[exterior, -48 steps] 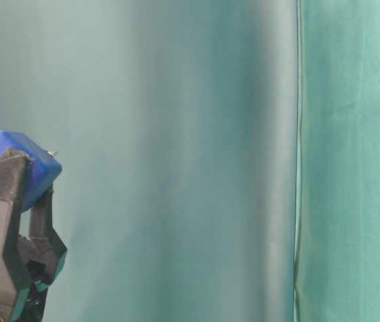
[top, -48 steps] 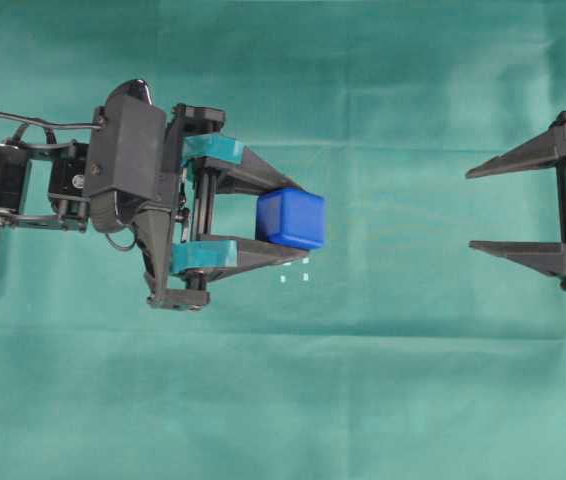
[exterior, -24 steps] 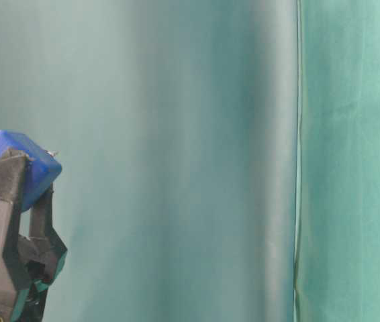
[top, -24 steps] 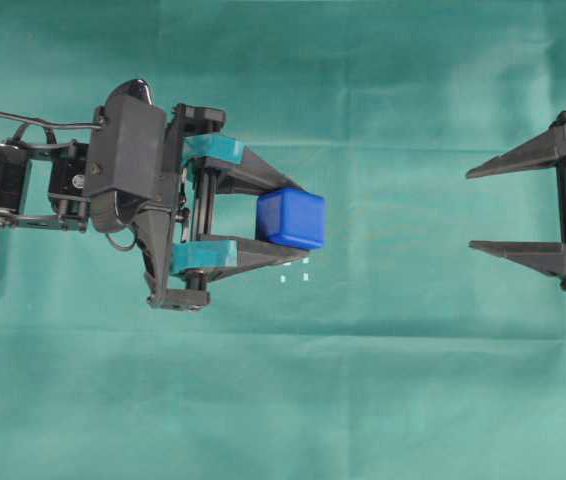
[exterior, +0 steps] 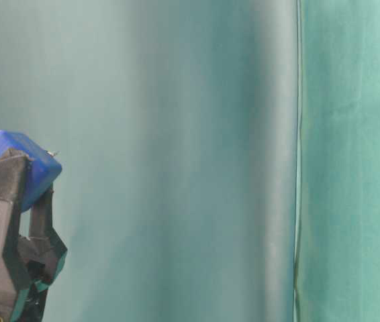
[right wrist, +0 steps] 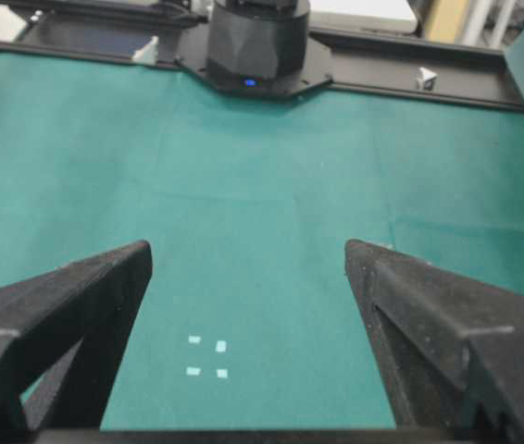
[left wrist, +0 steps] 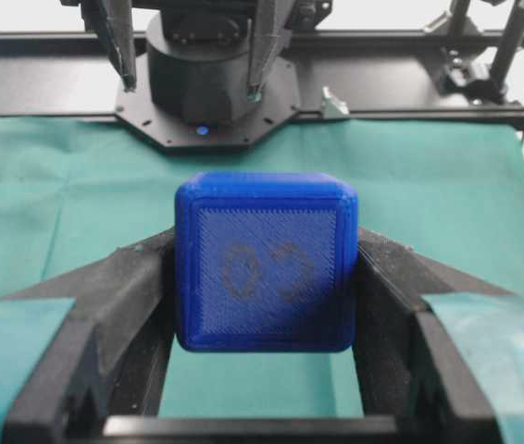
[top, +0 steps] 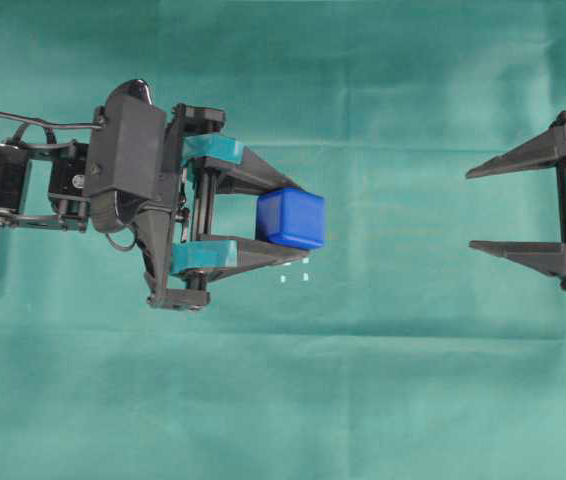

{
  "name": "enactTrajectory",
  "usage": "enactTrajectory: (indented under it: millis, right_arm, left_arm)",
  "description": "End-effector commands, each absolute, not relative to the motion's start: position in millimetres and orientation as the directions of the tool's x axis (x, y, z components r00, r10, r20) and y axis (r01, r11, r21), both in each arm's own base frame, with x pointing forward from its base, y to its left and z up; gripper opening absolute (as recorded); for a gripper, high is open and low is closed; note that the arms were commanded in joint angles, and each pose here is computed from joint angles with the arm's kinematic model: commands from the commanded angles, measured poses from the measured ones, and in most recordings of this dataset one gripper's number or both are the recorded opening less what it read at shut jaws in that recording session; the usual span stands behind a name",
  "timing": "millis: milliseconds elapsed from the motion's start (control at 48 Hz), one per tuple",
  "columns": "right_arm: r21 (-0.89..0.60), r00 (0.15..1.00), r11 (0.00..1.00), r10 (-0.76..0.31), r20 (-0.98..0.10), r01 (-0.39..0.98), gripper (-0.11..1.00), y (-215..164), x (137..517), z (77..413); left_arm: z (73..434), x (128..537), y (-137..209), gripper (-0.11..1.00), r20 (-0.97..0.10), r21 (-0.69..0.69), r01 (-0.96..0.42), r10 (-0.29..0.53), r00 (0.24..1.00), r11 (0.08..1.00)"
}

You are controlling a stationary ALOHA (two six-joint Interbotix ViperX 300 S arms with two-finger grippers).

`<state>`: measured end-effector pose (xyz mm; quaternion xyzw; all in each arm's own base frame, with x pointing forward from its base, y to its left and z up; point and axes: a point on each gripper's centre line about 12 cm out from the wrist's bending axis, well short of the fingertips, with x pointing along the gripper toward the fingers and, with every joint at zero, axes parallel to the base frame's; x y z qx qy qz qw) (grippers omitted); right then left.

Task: Handover the blue block to the right arm after grasping it with the left arm, then place it in the designated position.
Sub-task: 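Move the open right gripper toward the cube held by the left gripper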

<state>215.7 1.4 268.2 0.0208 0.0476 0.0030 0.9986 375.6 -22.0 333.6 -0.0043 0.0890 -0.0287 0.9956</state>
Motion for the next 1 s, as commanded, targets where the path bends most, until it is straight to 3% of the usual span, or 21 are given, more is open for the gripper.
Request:
enactTrajectory:
  millis: [0,229,458,667,979]
  right_arm:
    - [0.031,0.998,0.999,0.011,-0.063,-0.009,0.93,2,219,280]
    - [-0.181,0.998,0.982,0.049,-0.03,-0.053,0.93,7,223,299]
    - [-0.455,0.998,0.888,0.06,-0.026,-0.065,0.93,8,227,322]
    - [-0.721,0.996,0.69,0.086,-0.005,-0.064,0.93,11,228,335]
    - [-0.908,0.992,0.414,0.122,-0.012,-0.062,0.93,15,228,335]
  left_arm:
    - [347,372,-24,0.47,-0.138,-0.012,0.062,-0.063,0.988,0.998]
    - [347,372,-24,0.47,-0.139,-0.012,0.062,-0.063,0.988,0.998]
    - [347,372,-23,0.47,-0.139,-0.014,0.061,-0.063,0.988,0.998]
    - [347,372,-24,0.47,-0.138,-0.014,0.061,-0.063,0.988,0.998]
    - [347,372,-23,0.47,-0.138,-0.018,0.061,-0.063,0.989,0.998]
